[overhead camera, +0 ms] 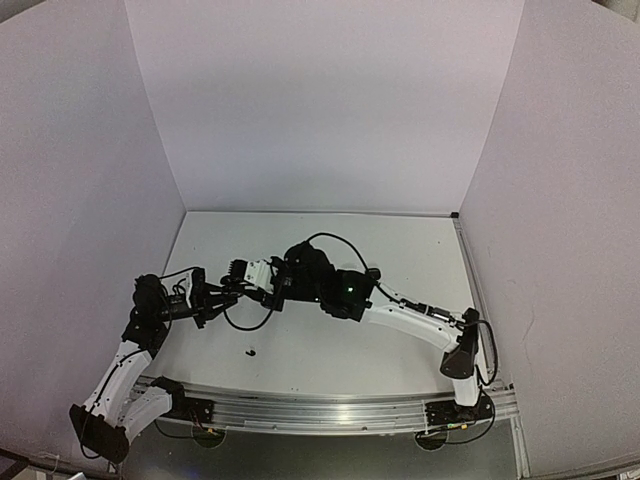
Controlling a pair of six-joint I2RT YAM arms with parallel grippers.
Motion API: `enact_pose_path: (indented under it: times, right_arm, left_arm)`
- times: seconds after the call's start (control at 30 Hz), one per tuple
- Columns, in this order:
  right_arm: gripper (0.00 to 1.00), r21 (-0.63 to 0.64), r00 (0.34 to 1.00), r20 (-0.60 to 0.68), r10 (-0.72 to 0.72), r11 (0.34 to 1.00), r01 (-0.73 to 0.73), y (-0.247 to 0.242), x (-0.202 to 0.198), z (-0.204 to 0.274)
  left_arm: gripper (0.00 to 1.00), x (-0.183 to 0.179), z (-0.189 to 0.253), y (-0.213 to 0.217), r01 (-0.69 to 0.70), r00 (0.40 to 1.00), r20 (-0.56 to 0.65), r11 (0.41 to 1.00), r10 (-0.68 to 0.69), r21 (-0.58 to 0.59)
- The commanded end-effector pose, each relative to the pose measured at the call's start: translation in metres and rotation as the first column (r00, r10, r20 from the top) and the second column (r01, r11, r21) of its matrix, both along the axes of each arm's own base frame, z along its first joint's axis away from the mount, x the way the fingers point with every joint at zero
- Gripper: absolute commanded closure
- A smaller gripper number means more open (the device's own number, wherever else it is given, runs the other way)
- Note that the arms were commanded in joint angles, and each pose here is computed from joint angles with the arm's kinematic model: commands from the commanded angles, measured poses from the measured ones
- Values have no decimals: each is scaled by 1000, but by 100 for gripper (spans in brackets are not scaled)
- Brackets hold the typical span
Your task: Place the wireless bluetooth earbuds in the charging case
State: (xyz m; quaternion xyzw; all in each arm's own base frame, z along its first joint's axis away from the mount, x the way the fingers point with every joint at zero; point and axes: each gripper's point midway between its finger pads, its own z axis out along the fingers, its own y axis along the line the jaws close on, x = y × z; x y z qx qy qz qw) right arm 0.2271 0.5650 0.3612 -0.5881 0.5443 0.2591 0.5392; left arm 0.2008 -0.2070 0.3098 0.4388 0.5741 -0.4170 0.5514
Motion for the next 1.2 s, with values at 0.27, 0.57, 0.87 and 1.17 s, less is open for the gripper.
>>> enact_pose_path:
  times: [0.27,0.57,0.87,1.17]
  right_arm:
    - [34,283,906,-410,-105,930,236,-43,29,90]
    - [26,222,858,-498,-122,939,263,-23,30,50]
    - [26,154,857,-495,-145,956,251,-2,30,11]
    - [29,131,850,-499,-168,955,265,9,37,-8]
  left_arm:
    - [100,8,22,8,-106,987,115,993,111,-47]
    - [100,15,21,15,-181,963,197,983,186,-41]
    - [100,13,17,16,-189,935,304,982,181,-5]
    - [100,10,16,15,-180,922,349,984,165,9]
